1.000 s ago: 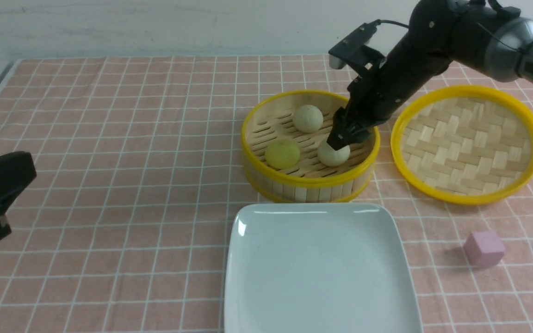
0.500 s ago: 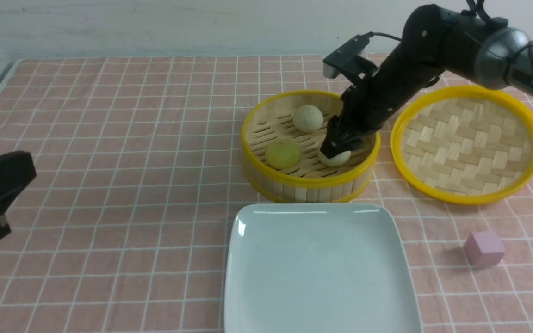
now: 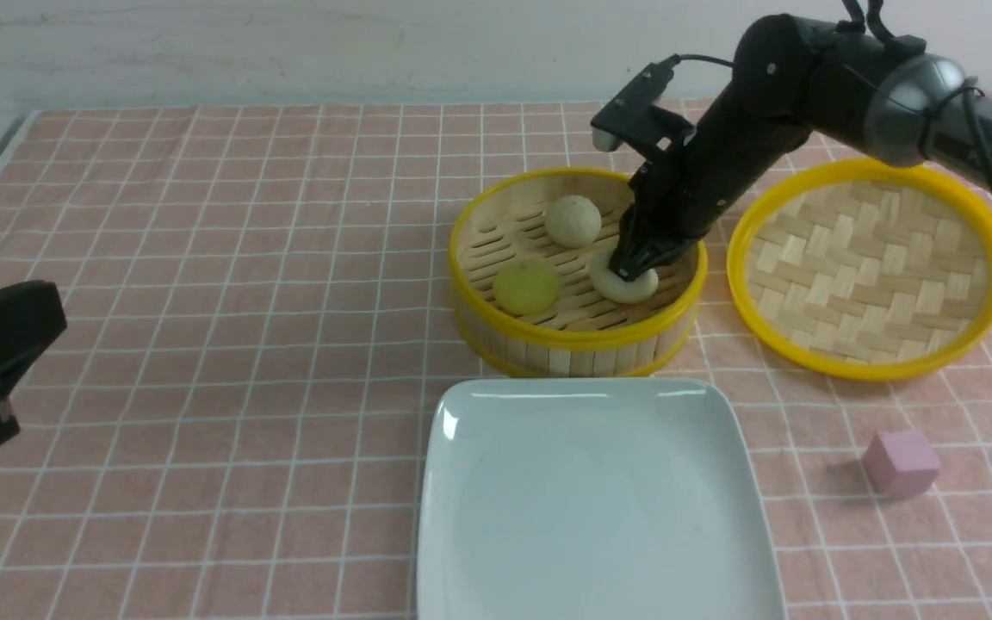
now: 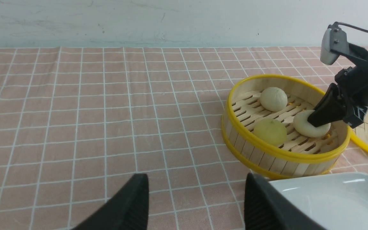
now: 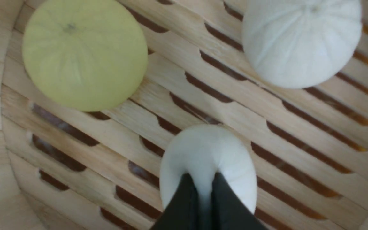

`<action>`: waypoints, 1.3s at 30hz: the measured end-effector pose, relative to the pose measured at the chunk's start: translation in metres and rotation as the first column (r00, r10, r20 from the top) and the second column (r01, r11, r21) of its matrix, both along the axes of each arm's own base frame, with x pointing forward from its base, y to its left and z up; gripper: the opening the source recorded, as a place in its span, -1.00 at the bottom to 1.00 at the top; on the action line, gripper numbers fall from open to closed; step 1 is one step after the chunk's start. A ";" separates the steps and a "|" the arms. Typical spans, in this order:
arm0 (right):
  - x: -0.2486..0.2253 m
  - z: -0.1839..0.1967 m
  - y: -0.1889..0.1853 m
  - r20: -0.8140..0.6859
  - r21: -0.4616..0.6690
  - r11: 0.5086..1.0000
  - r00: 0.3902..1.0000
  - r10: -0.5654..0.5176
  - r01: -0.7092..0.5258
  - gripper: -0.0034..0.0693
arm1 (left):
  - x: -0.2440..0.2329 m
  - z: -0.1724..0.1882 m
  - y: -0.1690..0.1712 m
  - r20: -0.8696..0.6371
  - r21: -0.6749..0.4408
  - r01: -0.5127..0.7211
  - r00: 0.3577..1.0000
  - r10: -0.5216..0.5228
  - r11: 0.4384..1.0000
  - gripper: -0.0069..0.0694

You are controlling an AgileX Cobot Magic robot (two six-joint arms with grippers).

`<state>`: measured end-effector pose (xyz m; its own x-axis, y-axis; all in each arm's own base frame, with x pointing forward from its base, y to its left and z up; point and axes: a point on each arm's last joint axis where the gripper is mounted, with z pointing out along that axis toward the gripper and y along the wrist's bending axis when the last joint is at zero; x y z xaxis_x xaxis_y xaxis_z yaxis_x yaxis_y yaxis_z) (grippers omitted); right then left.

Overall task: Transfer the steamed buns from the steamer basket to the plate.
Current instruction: Use the right arm to put the steamed stuffed bun into the plate

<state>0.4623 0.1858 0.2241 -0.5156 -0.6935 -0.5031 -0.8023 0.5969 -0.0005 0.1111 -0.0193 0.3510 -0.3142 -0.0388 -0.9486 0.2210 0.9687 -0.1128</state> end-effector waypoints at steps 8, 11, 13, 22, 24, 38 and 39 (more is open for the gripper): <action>-0.015 0.083 -0.002 0.017 0.044 0.999 0.999 -0.029 0.028 -0.84 | 0.000 0.000 0.000 0.003 0.002 -0.003 1.000 0.003 1.000 0.28; -0.023 0.114 -0.005 0.063 0.082 0.995 0.996 -0.067 0.062 -0.84 | 0.000 0.001 0.001 0.010 0.003 -0.007 1.000 0.007 1.000 0.28; -0.033 0.138 -0.010 0.083 0.108 0.988 0.989 -0.119 0.110 -0.84 | 0.001 0.002 0.001 0.022 0.003 -0.016 1.000 0.016 1.000 0.28; -0.065 0.178 -0.023 0.051 0.178 0.952 0.964 -0.262 0.249 -0.84 | 0.001 0.002 0.002 0.028 0.004 -0.019 0.999 0.019 1.000 0.28; -0.077 0.180 -0.027 0.033 0.172 0.951 0.963 -0.266 0.257 -0.84 | 0.001 0.002 0.002 0.028 0.004 -0.019 0.999 0.019 1.000 0.28; -0.170 0.061 -0.022 -0.304 0.089 0.990 0.949 -0.080 0.112 -0.84 | 0.001 0.003 0.002 0.034 0.004 -0.023 0.999 0.023 1.000 0.28; -0.170 0.052 -0.019 -0.297 0.091 0.990 0.952 -0.079 0.111 -0.84 | 0.001 0.003 0.002 0.034 0.004 -0.023 0.999 0.023 1.000 0.28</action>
